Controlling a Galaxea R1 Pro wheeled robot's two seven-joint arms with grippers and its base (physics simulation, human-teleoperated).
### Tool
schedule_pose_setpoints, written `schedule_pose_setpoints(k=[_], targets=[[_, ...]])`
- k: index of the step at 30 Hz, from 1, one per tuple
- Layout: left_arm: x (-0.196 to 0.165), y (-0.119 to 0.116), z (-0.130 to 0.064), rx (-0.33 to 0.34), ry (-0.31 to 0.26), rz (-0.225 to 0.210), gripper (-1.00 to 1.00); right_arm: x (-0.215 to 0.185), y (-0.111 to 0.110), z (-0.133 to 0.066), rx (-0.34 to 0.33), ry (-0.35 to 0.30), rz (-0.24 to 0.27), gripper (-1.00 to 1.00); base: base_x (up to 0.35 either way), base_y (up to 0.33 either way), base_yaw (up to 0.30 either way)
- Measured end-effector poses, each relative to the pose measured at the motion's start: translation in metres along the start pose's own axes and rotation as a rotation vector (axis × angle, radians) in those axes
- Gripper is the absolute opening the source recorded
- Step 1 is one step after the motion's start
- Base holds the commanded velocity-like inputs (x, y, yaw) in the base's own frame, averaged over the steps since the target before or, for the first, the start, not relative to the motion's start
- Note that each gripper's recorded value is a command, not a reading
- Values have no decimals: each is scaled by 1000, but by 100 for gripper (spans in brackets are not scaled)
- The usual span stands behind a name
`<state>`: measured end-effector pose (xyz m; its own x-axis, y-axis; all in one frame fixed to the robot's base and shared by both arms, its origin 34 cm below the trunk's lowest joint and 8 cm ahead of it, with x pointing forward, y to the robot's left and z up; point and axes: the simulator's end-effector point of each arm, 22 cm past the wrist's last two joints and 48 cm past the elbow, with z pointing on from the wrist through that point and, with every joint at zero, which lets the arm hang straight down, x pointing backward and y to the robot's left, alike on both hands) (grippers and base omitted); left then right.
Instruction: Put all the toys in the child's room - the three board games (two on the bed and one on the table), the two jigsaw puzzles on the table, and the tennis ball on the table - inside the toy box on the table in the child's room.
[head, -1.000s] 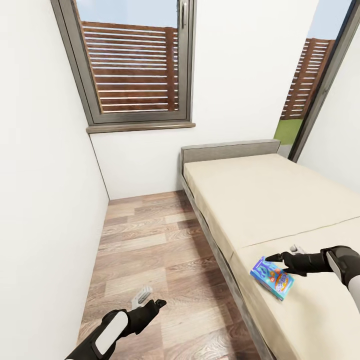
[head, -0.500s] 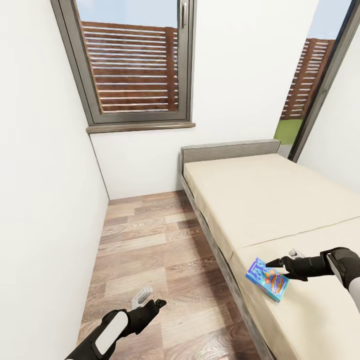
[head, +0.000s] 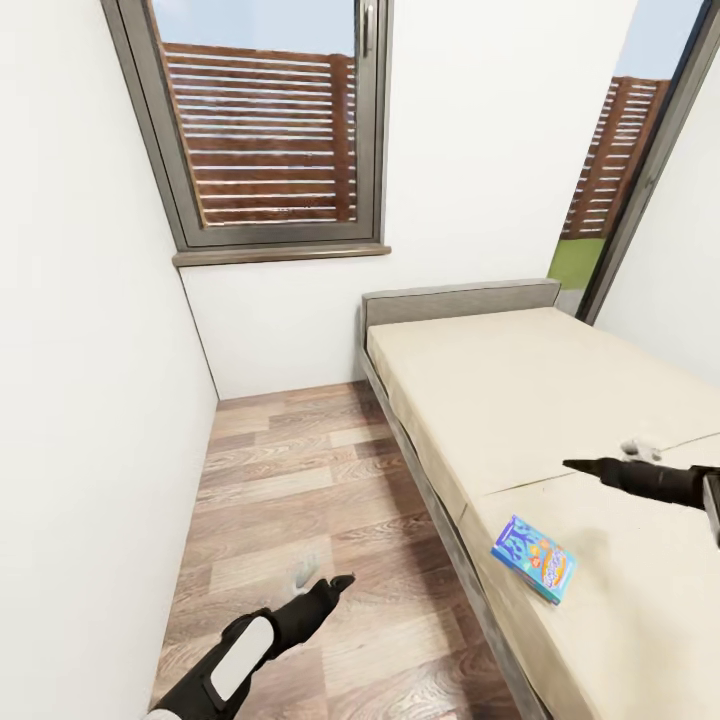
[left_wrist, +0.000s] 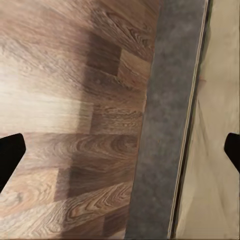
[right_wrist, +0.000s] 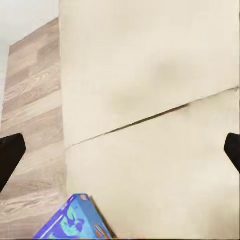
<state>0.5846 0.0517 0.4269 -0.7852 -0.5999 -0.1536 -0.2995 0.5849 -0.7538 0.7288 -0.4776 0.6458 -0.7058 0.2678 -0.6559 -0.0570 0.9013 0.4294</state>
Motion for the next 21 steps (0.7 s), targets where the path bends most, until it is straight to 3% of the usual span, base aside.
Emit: schedule_pose_setpoints(k=[4, 6, 9, 10, 11, 13, 21], targets=[[-14, -9, 2, 21, -45, -8, 100, -42, -16, -36, 70, -163, -72, 100, 0, 0, 0], [-15, -19, 5, 63, -54, -42, 100, -65, -20, -70, 139, -243, -136, 100, 0, 0, 0], [-15, -33, 4, 138, -54, -81, 100, -66, -21, -89, 184, -258, -159, 100, 0, 0, 0], [-4, -37, 3, 198, -26, -124, 100, -68, -13, -106, 218, -286, -200, 100, 0, 0, 0], [-2, -36, 3, 206, -19, -134, 100, -71, -9, -113, 230, -301, -215, 100, 0, 0, -48], [1, -37, 2, 230, -9, -147, 100, -73, 5, -119, 231, -339, -232, 100, 0, 0, -244], [-1, -38, 0, 245, -15, -144, 100, -72, 10, -120, 229, -350, -239, 100, 0, 0, -284]])
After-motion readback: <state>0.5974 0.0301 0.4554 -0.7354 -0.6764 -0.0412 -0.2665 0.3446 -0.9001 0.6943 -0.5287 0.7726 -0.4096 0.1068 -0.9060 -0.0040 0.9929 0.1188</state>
